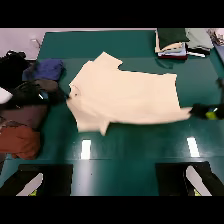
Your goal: Fold the shirts.
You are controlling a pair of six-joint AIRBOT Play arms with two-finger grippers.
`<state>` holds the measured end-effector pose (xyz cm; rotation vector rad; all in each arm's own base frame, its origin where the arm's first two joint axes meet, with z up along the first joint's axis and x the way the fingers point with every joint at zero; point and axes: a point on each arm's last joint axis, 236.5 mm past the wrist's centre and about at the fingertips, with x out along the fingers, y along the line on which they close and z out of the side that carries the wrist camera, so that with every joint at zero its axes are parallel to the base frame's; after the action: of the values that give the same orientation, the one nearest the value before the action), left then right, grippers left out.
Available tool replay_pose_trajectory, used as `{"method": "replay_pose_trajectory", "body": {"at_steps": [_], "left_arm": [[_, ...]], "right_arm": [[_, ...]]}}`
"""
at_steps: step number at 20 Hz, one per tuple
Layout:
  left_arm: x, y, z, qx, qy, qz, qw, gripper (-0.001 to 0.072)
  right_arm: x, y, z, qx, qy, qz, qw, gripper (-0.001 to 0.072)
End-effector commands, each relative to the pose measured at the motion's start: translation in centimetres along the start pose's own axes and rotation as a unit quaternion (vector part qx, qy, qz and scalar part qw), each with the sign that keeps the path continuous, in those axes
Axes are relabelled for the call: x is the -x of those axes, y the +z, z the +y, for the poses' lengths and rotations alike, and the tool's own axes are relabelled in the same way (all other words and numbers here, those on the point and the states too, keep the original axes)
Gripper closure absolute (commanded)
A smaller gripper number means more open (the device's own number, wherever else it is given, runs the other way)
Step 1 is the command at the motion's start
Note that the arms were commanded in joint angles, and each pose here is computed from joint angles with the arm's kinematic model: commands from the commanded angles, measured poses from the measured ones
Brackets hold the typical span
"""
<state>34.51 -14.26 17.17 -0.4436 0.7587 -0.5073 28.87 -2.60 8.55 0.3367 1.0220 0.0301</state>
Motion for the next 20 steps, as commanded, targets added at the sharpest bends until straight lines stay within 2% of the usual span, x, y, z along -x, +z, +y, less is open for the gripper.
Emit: {"method": "replay_pose_trajectory", "body": {"at_steps": [1,4,6,9,10,12,15,18,20], "left_arm": [[12.3,10.5,-11.4,-0.123,-0.050,-0.183,0.974,0.0684],[25.1,14.5,-20.9,-0.228,-0.074,-0.326,0.914,0.0684],[31.8,14.9,-24.7,-0.261,-0.076,-0.398,0.876,0.0684],[38.4,15.5,-26.8,-0.286,-0.047,-0.482,0.827,0.0685],[39.3,15.9,-26.4,-0.280,-0.032,-0.495,0.822,0.0685],[38.0,16.6,-24.0,-0.261,0.008,-0.479,0.838,0.0685],[29.8,17.9,-18.5,-0.224,0.049,-0.375,0.898,0.0684],[17.8,17.1,-10.6,-0.170,0.083,-0.207,0.960,0.0682],[9.7,14.6,-4.5,-0.126,0.105,-0.083,0.983,0.0682]], "right_arm": [[13.7,8.6,7.1,0.104,0.008,-0.210,0.972,0.0696],[25.0,11.6,11.0,0.151,0.000,-0.340,0.928,0.0697],[30.5,12.3,13.0,0.175,-0.002,-0.392,0.903,0.0697],[35.1,12.9,14.8,0.199,-0.005,-0.423,0.884,0.0697],[35.9,13.1,15.1,0.200,-0.005,-0.424,0.883,0.0697],[36.3,13.9,15.0,0.194,-0.010,-0.415,0.889,0.0697],[32.5,15.9,13.1,0.173,-0.016,-0.368,0.914,0.0697],[23.3,17.1,9.8,0.136,-0.010,-0.258,0.956,0.0697],[15.0,17.0,7.2,0.107,-0.006,-0.160,0.981,0.0697]]}}
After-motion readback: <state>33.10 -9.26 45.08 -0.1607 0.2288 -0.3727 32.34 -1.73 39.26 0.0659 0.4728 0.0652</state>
